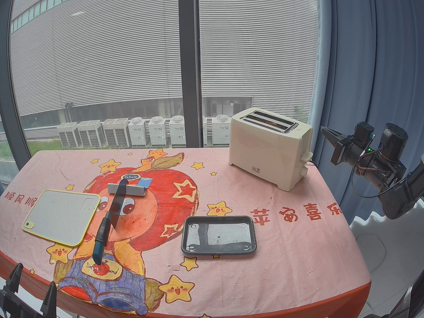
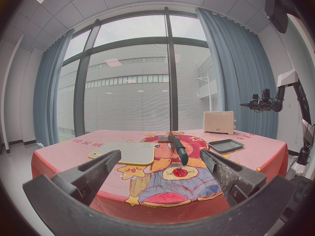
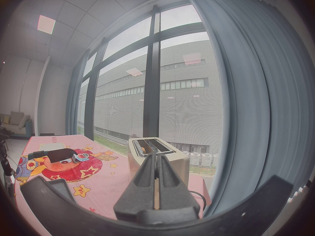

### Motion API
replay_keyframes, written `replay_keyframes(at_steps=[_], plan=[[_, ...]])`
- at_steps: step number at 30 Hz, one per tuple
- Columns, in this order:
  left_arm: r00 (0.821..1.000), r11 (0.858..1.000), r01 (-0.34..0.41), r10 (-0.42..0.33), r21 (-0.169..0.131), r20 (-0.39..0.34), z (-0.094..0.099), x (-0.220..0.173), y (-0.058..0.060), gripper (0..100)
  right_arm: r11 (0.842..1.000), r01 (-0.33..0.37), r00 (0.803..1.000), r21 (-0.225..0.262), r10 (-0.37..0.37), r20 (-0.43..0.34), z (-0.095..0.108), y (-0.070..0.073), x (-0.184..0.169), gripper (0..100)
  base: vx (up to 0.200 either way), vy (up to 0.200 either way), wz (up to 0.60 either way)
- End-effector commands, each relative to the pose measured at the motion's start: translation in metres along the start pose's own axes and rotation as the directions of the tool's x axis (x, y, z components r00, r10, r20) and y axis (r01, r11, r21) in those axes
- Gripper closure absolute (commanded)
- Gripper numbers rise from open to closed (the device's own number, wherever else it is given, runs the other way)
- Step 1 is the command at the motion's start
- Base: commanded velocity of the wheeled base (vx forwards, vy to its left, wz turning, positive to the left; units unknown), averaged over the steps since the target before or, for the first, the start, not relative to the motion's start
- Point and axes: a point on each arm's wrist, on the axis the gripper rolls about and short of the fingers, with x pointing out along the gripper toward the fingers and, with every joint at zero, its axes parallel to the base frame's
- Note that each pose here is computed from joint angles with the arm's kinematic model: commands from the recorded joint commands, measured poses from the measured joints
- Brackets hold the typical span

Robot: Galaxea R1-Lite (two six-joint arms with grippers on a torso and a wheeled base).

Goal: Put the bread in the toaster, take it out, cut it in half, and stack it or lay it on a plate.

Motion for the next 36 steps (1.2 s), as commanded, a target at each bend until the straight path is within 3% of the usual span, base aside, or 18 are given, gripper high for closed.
replay_keyframes(at_steps=[1, 36], plan=[[1.000, 1.000, 0.000, 0.000, 0.000, 0.000, -0.0048, 0.0000, 0.0000, 0, 1.000, -0.001, 1.000, 0.001, 0.001, -0.004, -0.0015, -0.0001, 0.0006, 100, 0.000, 0.000, 0.00], [1.000, 1.000, 0.000, 0.000, 0.000, 0.000, -0.0048, 0.0000, 0.0000, 0, 1.000, 0.005, 1.000, -0.004, -0.005, 0.011, 0.0038, -0.0014, -0.0019, 100, 0.000, 0.000, 0.00]])
